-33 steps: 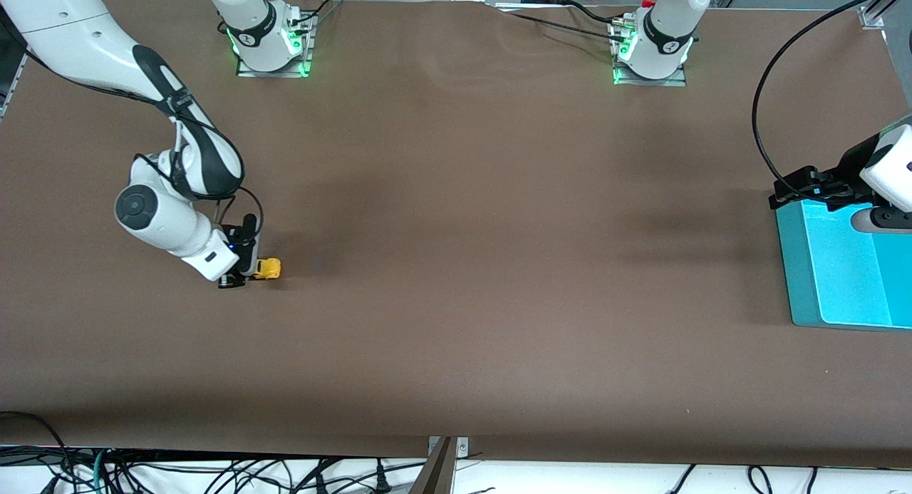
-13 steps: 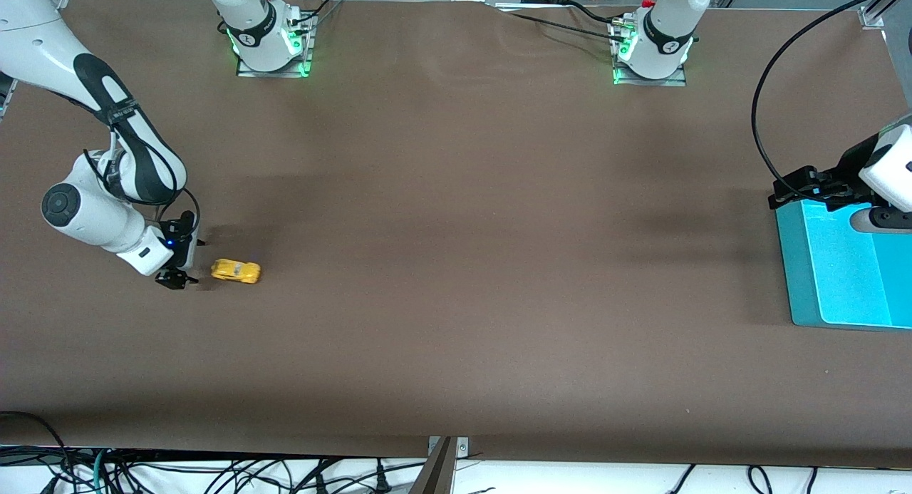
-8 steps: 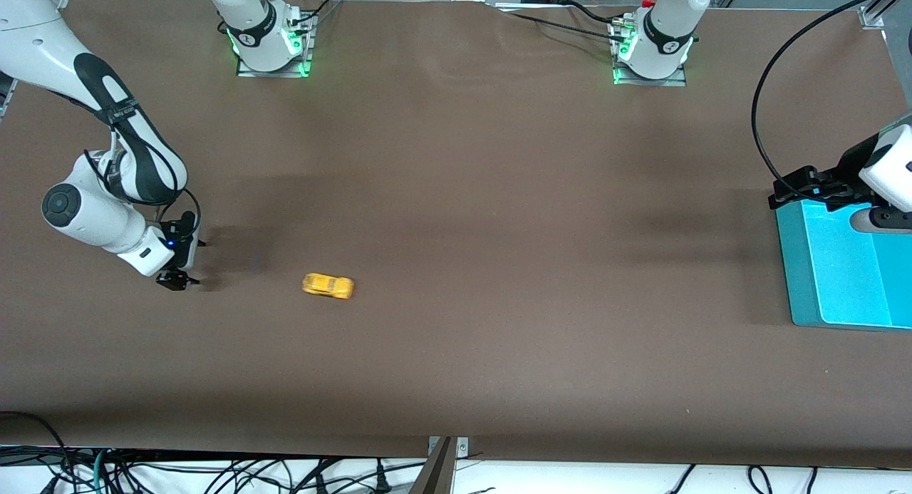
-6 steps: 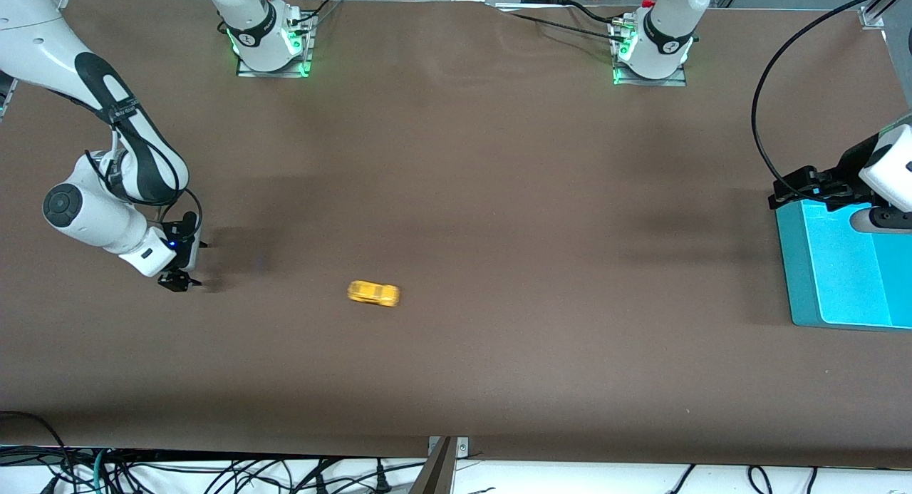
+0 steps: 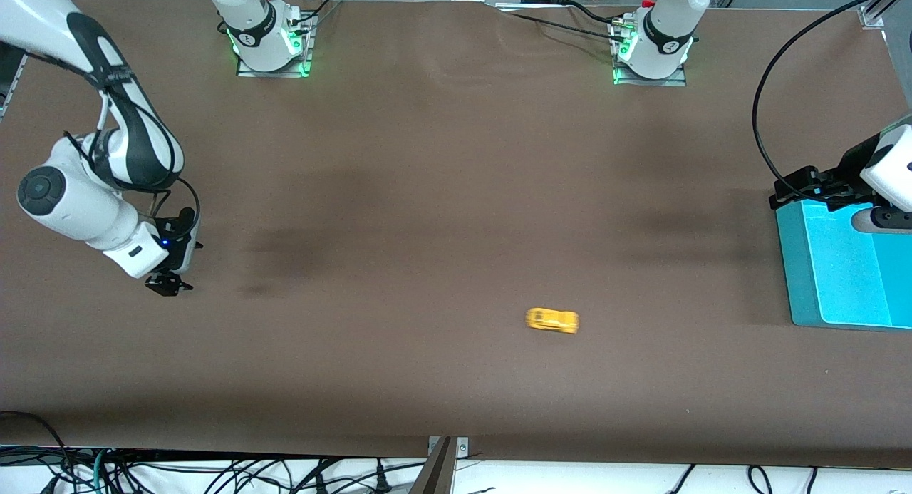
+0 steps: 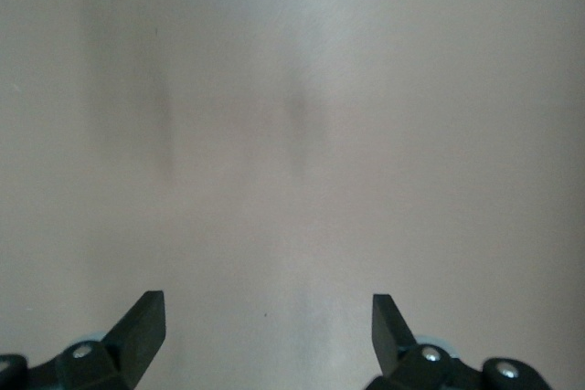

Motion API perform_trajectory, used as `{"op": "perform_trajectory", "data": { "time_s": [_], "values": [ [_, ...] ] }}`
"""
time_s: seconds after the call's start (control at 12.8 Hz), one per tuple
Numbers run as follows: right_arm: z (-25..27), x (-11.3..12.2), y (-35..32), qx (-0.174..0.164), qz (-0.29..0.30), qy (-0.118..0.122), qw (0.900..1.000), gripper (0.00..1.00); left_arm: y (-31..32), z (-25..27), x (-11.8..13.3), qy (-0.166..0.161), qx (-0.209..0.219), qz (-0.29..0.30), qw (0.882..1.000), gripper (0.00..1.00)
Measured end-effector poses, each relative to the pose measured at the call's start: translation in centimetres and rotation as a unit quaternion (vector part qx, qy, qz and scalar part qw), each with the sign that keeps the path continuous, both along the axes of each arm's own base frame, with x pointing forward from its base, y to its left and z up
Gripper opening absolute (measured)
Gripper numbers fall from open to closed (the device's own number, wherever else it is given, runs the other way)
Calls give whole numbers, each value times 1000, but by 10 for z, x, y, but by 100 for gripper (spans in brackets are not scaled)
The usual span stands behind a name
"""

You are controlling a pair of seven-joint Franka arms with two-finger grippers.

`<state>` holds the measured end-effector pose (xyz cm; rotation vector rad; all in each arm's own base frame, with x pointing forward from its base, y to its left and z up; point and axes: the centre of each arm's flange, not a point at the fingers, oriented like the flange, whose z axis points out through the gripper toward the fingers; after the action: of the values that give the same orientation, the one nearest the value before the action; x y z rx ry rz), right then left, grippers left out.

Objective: Wind and store yellow beetle car
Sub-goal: 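Release the car so it rolls toward the cyan bin, then move the left gripper to the car while the right gripper retracts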

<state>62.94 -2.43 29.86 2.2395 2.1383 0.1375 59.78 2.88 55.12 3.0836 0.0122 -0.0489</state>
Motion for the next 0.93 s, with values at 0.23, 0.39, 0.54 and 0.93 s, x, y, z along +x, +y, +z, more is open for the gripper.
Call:
{"op": "perform_trajectory", "data": {
  "time_s": [0.23, 0.39, 0.54, 0.93],
  "values": [
    [52, -3, 20, -19, -65, -20, 997, 100, -1, -5, 2, 5, 0, -1, 1000, 100],
    [79, -9, 35, -31, -107, -26, 993, 100, -4, -15, 3, 20, -3, -40, 999, 100],
    [102, -15, 54, -29, -141, -30, 989, 100, -2, -33, 6, 33, -13, -157, 987, 100],
    [144, -27, 77, -4, -246, -27, 969, 100, 33, -110, 23, 65, -62, -406, 910, 100]
  ]
}}
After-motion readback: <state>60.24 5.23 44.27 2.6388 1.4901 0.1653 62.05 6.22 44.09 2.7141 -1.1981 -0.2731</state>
